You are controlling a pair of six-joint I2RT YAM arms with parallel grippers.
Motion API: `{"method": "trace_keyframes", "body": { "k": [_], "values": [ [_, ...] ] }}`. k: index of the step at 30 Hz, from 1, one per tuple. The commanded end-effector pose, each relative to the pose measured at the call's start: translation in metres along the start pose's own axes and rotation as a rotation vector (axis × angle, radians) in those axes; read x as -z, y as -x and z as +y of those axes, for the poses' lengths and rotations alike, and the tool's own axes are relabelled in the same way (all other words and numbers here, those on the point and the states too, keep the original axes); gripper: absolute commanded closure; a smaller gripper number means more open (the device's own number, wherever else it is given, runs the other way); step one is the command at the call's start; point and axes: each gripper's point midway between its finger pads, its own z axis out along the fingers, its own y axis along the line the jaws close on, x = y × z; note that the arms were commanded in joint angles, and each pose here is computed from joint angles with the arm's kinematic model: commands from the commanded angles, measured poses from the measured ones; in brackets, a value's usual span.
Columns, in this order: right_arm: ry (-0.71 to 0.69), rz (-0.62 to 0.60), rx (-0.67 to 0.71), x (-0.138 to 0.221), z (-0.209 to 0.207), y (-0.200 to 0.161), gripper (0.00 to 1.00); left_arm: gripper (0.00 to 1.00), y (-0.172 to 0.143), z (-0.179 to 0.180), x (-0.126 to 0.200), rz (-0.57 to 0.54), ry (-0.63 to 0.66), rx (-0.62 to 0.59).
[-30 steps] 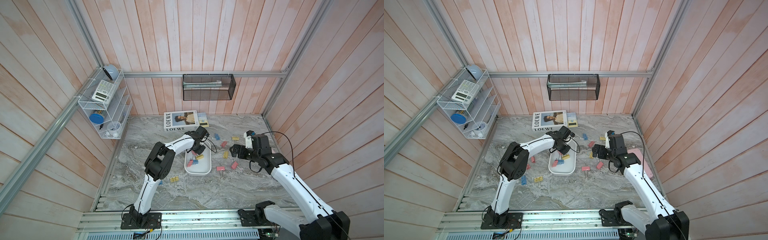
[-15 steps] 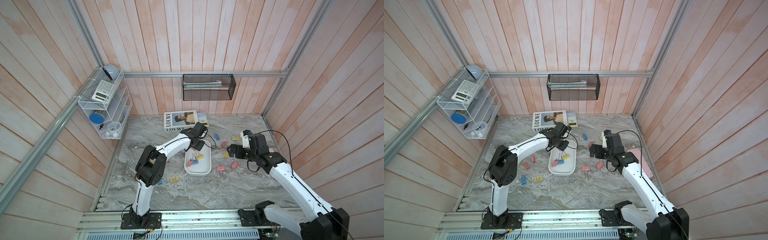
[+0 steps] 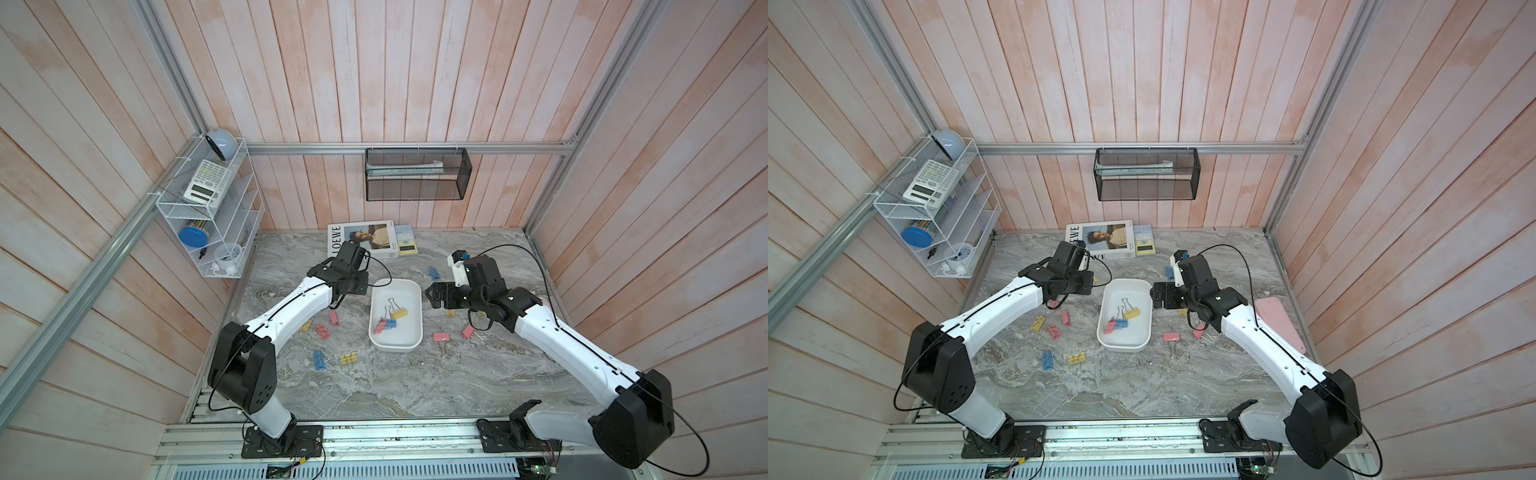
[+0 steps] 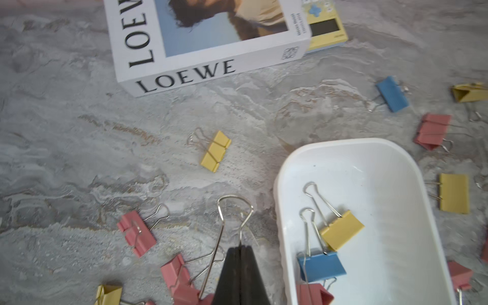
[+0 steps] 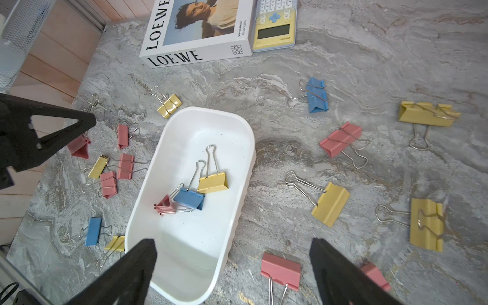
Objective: Take out the binder clips from the storage box
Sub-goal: Place the binder clip at the center of the board.
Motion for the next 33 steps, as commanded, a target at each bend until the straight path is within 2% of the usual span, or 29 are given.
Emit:
{"method": "trace_keyframes", "body": {
  "k": [1,11,13,17,21,24,26,29,32,33],
  "values": [
    [0.011,-0.035,0.038,0.0,0.017,0.015,0.02,1.0,0.001,0.023,-0.012,-0.006,0.05,0.146],
    [0.021,0.0,0.063,-0.004,0.034,0.004,0.02,1.0,0.016,0.072,-0.082,0.049,0.144,0.376],
    [0.027,0.015,0.066,-0.005,0.037,0.0,0.02,1.0,0.022,0.079,-0.097,0.054,0.129,0.412],
    [0.023,0.034,0.084,-0.008,0.041,-0.006,0.02,1.0,0.033,0.086,-0.118,0.067,0.132,0.419],
    [-0.001,0.074,0.042,-0.019,0.039,-0.01,0.02,1.0,0.035,0.093,-0.137,0.084,0.149,0.418],
    [0.059,0.103,0.072,-0.024,0.051,-0.013,0.02,1.0,0.036,0.092,-0.147,0.086,0.138,0.421],
    [0.052,0.106,0.079,-0.028,0.05,-0.012,0.02,1.0,0.033,0.092,-0.154,0.095,0.137,0.425],
    [-0.025,0.096,0.048,-0.029,0.038,-0.009,0.02,0.94,0.029,0.093,-0.16,0.096,0.122,0.444],
    [0.011,0.08,0.051,-0.033,0.041,-0.008,0.02,0.79,0.027,0.093,-0.161,0.092,0.103,0.457],
    [0.039,0.098,0.063,-0.036,0.045,-0.011,0.02,0.71,0.027,0.093,-0.16,0.09,0.101,0.458]
  ]
}}
